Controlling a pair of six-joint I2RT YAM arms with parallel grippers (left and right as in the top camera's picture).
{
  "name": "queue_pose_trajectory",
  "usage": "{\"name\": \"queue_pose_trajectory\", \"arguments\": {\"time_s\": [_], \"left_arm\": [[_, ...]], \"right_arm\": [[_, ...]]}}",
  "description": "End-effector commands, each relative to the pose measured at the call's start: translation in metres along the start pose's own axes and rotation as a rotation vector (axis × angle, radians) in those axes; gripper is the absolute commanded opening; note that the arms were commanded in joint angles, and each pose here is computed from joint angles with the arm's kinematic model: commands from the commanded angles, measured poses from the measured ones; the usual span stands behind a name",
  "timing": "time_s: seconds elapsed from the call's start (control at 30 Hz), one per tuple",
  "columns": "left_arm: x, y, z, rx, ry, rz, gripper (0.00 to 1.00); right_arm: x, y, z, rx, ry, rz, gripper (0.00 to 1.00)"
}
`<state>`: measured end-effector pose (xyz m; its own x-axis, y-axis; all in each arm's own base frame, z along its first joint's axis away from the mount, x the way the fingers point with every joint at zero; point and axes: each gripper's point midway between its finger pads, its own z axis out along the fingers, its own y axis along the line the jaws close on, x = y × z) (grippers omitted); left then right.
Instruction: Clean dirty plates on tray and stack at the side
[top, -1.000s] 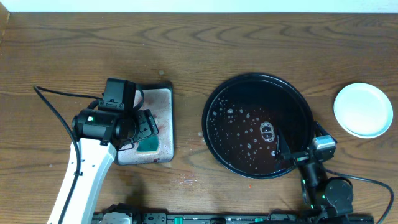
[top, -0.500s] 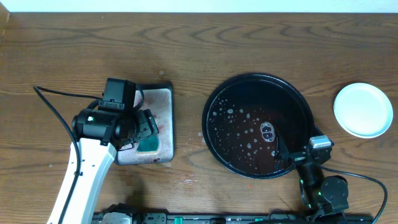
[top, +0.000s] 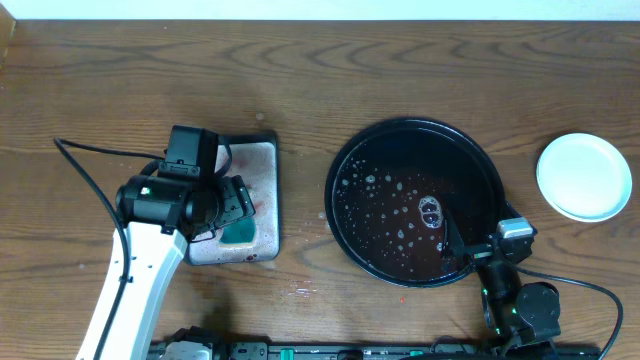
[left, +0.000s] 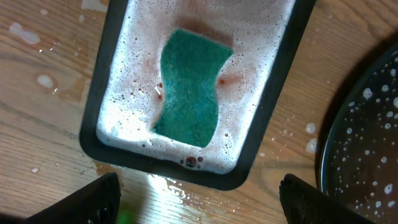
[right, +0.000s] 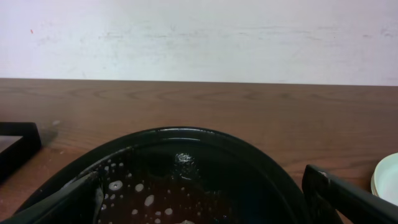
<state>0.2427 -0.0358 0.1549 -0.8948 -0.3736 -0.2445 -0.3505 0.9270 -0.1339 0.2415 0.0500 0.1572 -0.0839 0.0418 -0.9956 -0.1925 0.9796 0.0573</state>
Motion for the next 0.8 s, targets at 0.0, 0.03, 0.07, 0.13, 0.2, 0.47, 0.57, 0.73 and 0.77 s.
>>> {"name": "queue_pose_trajectory", "arguments": {"time_s": [0.0,0.03,0.07,0.13,0.2,0.47,0.57,0.73,0.77], "left_arm": [[-0.001,0.009,-0.017,0.007,-0.092,0.017,0.82],[-0.003,0.011,-0.022,0.009,-0.13,0.014,0.82],[-0.007,0.013,-0.029,0.019,-0.186,0.011,0.82],[-0.015,0.011,-0.042,0.069,-0.302,0.004,0.82],[-0.028,0.008,-0.058,0.129,-0.451,-0.011,0.82],[-0.04,0.023,-0.081,0.306,-0.898,-0.064,0.82],[-0.026,0.033,-0.074,0.336,-0.977,-0.079,0.82],[-0.013,0.045,-0.054,0.355,-1.054,-0.099,0.82],[-0.013,0.047,-0.051,0.362,-1.076,-0.104,0.82]], "right_arm": [[0.001,-0.003,0.0,0.015,0.003,-0.011,0.99],[0.001,-0.003,0.0,0.015,0.003,-0.011,0.99],[0.001,-0.003,0.0,0.015,0.002,-0.011,0.99],[0.001,-0.003,0.0,0.015,0.002,-0.011,0.99],[0.001,-0.003,0.0,0.015,0.003,-0.011,0.99],[0.001,-0.003,0.0,0.015,0.003,-0.011,0.99],[0.001,-0.003,0.0,0.015,0.002,-0.011,0.99],[0.001,-0.003,0.0,0.015,0.002,-0.011,0.99],[0.001,-0.003,0.0,0.015,0.003,-0.011,0.99]]}}
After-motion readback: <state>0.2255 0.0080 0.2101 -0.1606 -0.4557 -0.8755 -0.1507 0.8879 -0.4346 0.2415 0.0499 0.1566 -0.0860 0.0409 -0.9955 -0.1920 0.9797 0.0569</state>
